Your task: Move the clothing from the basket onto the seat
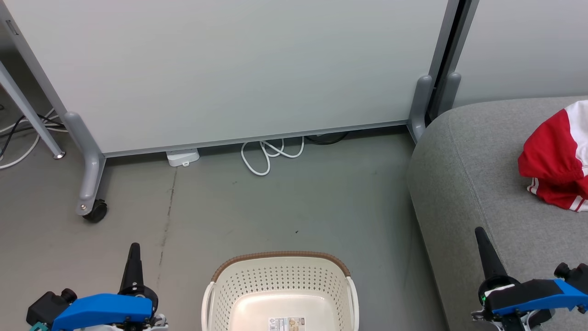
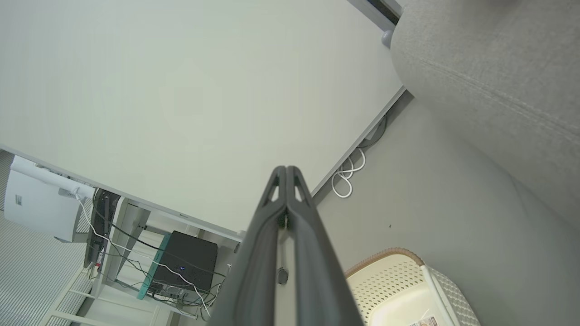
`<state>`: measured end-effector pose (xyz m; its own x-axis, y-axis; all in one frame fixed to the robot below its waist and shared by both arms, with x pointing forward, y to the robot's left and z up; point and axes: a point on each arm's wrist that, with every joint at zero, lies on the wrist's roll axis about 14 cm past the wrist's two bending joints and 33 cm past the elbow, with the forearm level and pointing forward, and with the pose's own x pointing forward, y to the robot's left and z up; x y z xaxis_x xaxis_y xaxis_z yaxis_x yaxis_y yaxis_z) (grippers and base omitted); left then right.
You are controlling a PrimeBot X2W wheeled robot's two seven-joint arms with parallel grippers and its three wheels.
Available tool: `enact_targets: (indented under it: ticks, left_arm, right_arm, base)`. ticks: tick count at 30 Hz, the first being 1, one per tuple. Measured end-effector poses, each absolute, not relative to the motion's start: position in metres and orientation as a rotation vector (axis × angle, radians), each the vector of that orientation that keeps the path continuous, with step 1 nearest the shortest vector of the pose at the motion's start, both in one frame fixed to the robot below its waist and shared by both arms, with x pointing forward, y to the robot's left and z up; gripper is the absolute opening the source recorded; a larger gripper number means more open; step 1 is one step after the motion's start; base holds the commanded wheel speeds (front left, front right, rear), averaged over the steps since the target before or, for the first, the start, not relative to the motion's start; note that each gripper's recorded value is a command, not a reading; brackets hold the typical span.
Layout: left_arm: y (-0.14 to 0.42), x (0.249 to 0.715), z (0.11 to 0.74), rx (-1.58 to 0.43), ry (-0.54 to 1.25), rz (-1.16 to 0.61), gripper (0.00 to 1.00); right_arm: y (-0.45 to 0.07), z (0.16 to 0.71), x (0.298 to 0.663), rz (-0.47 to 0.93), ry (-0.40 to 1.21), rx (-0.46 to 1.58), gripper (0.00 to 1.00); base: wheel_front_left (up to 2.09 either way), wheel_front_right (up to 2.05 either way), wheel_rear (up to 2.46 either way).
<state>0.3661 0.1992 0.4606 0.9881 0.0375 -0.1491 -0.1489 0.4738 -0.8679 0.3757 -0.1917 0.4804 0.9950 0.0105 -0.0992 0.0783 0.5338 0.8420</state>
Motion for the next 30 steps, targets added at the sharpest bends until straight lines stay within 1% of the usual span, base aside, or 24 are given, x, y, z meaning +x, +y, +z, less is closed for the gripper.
enact_targets:
  ticks: [30]
  left_arm:
    - [0.200,0.378,0.482,-1.341,0.062,0.075,0.00]
  right_arm:
    - [-0.195,0.492,0.382,-0.032,0.057,1.310,0.00]
  base:
    - [0.00,0.00,0.00]
